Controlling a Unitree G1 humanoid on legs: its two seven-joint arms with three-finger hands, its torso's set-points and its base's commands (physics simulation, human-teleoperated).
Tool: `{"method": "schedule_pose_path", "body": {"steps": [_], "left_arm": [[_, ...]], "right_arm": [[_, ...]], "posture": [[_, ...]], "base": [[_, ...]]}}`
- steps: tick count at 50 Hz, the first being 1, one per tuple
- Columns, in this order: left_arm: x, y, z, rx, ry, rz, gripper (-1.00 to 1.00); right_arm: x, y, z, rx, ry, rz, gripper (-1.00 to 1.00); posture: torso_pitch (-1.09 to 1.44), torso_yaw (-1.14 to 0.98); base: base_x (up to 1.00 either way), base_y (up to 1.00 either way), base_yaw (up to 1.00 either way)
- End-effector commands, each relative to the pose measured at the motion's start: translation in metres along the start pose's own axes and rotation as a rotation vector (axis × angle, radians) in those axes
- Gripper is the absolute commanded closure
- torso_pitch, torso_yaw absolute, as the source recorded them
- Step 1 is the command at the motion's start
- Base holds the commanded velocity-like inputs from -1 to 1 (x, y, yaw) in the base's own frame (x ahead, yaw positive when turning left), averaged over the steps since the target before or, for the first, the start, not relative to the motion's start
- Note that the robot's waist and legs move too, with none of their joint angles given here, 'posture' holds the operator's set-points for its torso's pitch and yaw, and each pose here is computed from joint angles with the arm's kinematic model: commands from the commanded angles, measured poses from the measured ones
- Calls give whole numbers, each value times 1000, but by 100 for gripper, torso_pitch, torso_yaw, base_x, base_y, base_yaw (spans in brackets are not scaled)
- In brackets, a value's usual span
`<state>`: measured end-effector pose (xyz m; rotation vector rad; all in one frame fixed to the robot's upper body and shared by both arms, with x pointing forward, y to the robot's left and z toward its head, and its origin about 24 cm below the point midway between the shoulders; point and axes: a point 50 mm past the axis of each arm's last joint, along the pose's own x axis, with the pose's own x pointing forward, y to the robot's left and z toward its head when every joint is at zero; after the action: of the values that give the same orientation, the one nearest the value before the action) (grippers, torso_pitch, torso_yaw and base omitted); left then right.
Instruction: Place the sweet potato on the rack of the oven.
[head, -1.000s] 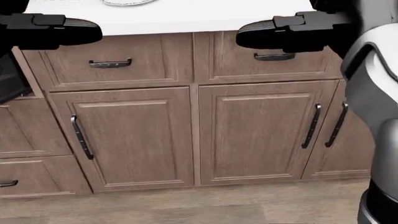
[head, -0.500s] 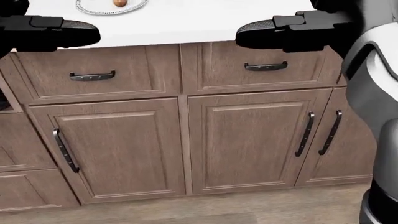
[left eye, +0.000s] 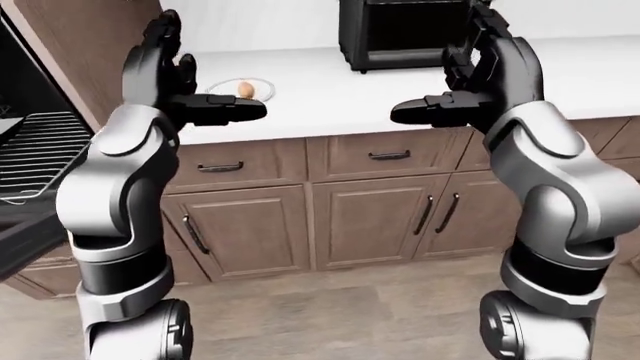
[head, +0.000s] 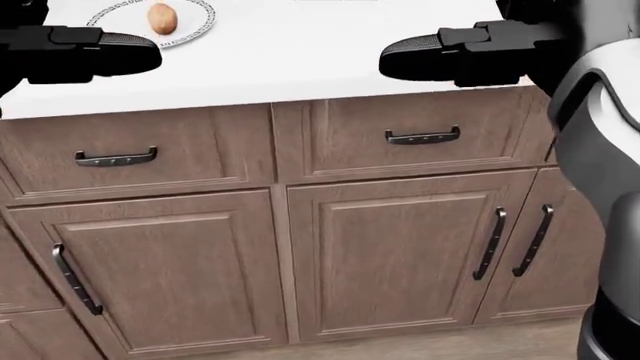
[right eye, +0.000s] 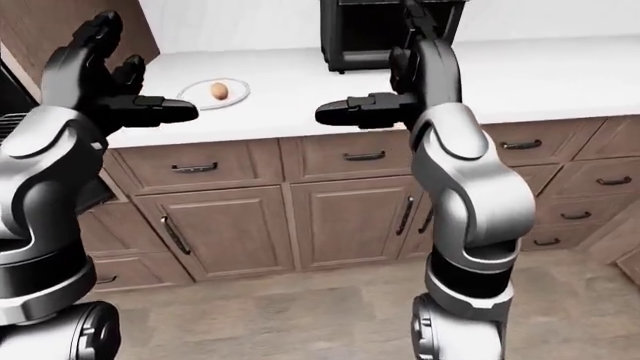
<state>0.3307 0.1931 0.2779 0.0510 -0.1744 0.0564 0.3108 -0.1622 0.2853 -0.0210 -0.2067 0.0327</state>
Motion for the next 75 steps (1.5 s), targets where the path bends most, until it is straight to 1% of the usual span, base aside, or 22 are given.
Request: {"method": "schedule_pose_path", "body": {"steps": [1, 27, 39, 44, 48, 49, 54, 55, 56, 58, 75], "left_arm": [[-3, 6, 22, 1, -106, 28, -100], [-4, 5, 22, -2, -106, 27, -100], [-4, 5, 23, -2, -107, 28, -100], [-2, 6, 17, -4, -101, 28, -100], [2, 5, 8, -22, -112, 30, -100], [2, 4, 3, -22, -110, 29, -100], [-7, 2, -1, -31, -99, 30, -100], [-8, 1, -7, -29, -93, 28, -100], [-5, 0, -6, -24, -90, 23, -100], [-7, 0, -2, -24, -95, 16, -100], [-7, 2, 0, -26, -91, 18, -100]], "right_arm": [[-2, 3, 17, 0, -91, 20, -100], [-2, 3, 15, -22, -79, 14, -100], [-2, 5, 15, -28, -83, 24, -100], [-3, 4, 17, -45, -93, 18, -100], [-6, 3, 25, -58, -99, 13, -100], [-7, 3, 26, -58, -99, 13, -100], [-8, 1, 28, -53, -102, 5, -100], [-8, 1, 27, -53, -101, 6, -100], [-8, 2, 27, -53, -99, 6, -100], [-7, 2, 26, -53, -98, 7, -100], [-6, 4, 22, -55, -91, 13, -100]], "posture": [[0, 0], [0, 0], [0, 0], [0, 0], [0, 0], [0, 0], [0, 0], [0, 0], [0, 0], [0, 0], [0, 0]], "base": [[20, 0, 0], [7, 2, 3], [1, 0, 44], [0, 0, 0], [0, 0, 0], [0, 0, 0], [0, 0, 0], [0, 0, 0], [3, 0, 0], [5, 0, 0], [14, 23, 0]]}}
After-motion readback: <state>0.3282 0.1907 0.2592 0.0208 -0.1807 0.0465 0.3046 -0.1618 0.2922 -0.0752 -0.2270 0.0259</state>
